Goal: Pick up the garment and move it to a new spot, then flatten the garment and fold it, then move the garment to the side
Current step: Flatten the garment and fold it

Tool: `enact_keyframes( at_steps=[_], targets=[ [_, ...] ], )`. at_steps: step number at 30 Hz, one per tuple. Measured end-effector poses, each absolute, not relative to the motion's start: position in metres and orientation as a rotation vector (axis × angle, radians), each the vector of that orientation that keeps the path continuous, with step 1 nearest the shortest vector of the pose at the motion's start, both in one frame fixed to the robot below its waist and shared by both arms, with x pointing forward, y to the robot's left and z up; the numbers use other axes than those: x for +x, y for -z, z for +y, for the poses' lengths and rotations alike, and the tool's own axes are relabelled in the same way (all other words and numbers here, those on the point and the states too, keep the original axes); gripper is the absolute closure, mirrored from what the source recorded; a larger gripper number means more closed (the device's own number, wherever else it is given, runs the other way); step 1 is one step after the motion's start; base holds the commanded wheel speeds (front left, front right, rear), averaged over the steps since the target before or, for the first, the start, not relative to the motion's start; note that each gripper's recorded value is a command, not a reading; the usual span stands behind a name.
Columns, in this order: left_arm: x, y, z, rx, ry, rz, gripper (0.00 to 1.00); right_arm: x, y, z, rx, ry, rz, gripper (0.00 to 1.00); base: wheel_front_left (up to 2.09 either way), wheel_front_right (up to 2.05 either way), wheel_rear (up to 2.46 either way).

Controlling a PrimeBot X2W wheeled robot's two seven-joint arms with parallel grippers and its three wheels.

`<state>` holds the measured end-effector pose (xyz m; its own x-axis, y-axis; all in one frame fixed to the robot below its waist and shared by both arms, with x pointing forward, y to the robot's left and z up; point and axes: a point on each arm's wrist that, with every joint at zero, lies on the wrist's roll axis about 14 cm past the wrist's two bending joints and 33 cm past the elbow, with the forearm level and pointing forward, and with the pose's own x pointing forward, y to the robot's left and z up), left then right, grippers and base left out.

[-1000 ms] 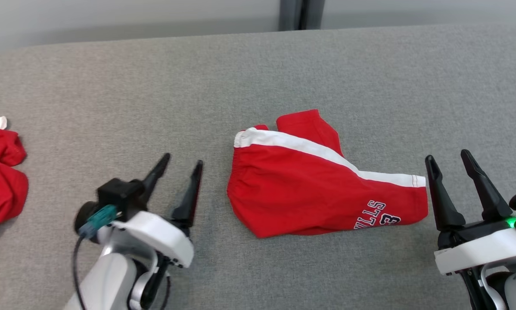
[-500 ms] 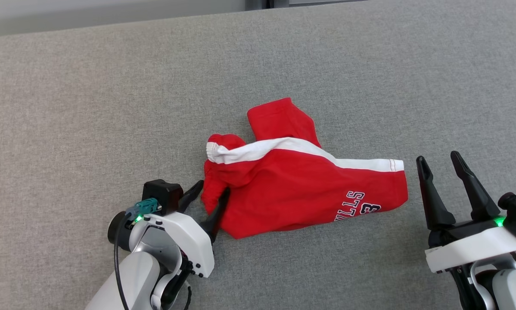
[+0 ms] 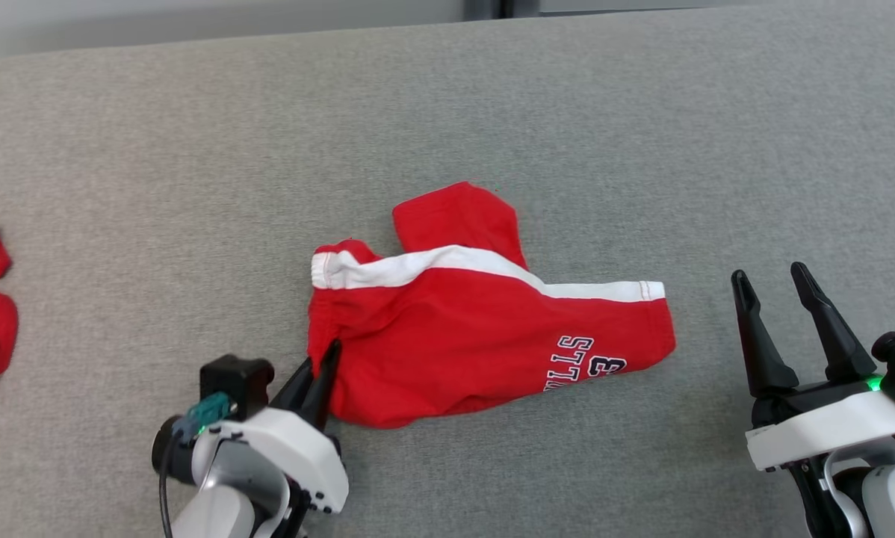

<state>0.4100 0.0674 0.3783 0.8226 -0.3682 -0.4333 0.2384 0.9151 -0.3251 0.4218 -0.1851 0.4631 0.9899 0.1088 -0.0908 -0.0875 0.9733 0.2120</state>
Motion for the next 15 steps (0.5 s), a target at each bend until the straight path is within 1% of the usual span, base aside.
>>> enact_keyframes(
  at_steps=[5, 7, 8, 9, 12, 15],
  targets=[
    [0.39, -0.382, 0.091, -0.282, 0.237, 0.507, 1.0, 0.427, -0.464, -0.174, 0.211, -0.134, 0.104, 0.0, 0.0, 0.0, 0.0],
    [0.383, -0.383, 0.094, -0.291, 0.222, 0.512, 0.98, 0.428, -0.463, -0.172, 0.208, -0.14, 0.106, 0.0, 0.0, 0.0, 0.0],
    [0.381, -0.384, 0.095, -0.297, 0.212, 0.511, 0.56, 0.428, -0.463, -0.171, 0.208, -0.144, 0.109, 0.0, 0.0, 0.0, 0.0],
    [0.381, -0.386, 0.096, -0.302, 0.207, 0.505, 0.0, 0.429, -0.463, -0.169, 0.208, -0.149, 0.11, 0.0, 0.0, 0.0, 0.0],
    [0.384, -0.396, 0.096, -0.315, 0.197, 0.459, 0.0, 0.429, -0.466, -0.167, 0.206, -0.156, 0.106, 0.0, 0.0, 0.0, 0.0],
    [0.39, -0.412, 0.099, -0.31, 0.194, 0.373, 0.0, 0.428, -0.471, -0.17, 0.2, -0.151, 0.094, 0.0, 0.0, 0.0, 0.0]
  ],
)
